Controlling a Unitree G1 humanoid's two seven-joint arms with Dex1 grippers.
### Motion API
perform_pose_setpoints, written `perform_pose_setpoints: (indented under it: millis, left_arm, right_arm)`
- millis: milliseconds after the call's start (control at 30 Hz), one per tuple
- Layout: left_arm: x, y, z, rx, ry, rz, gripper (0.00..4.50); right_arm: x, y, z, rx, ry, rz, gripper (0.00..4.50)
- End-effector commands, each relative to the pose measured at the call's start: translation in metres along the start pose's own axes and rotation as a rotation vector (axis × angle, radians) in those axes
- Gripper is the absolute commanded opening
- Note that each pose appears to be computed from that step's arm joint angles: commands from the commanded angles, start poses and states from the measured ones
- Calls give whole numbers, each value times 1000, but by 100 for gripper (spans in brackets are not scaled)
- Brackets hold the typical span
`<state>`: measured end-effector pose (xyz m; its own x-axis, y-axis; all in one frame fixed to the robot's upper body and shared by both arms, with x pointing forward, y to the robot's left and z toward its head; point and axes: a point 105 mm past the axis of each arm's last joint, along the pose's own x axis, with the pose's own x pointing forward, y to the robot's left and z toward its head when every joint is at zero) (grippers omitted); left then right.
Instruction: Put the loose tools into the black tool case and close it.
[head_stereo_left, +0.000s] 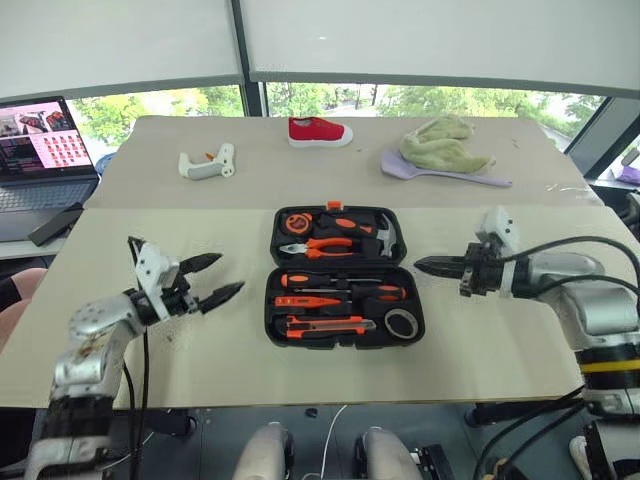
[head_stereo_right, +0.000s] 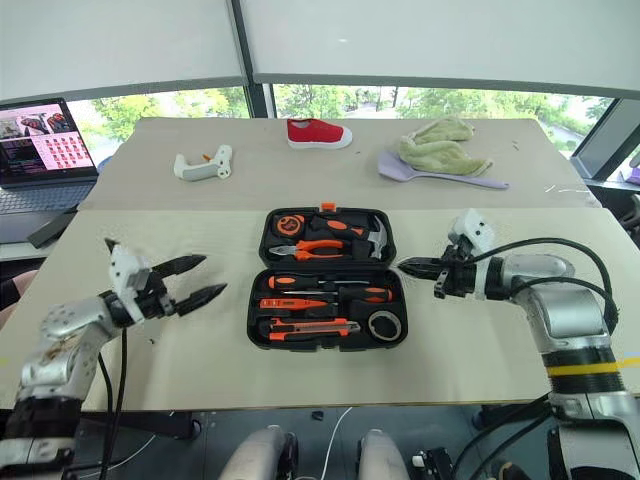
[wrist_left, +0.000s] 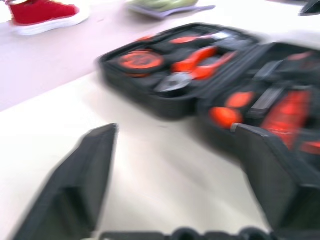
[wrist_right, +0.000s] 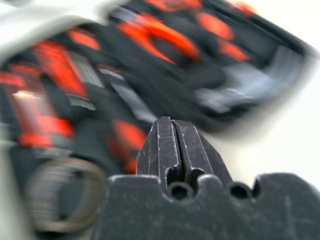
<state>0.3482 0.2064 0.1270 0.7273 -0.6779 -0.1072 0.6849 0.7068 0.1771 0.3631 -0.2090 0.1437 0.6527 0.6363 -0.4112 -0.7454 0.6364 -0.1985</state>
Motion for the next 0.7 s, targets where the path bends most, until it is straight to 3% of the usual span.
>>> perform_pose_setpoints:
  millis: [33,233,400,700]
  left_arm:
    - [24,3,-2,21,62,28,217]
    - [54,-28,-11,41,147,-119,2]
    - [63,-42,-6,33,132,-168,2]
    - [49,-64,-3,40,127,-283,2]
  right_arm:
    - [16,-4,-3,-141,41,-22,0]
    - [37,4,-7,-172,42,40,0]
    - [41,17,-1,-181,-24,104,0]
    - [25,45,-17,-183,11,173,0]
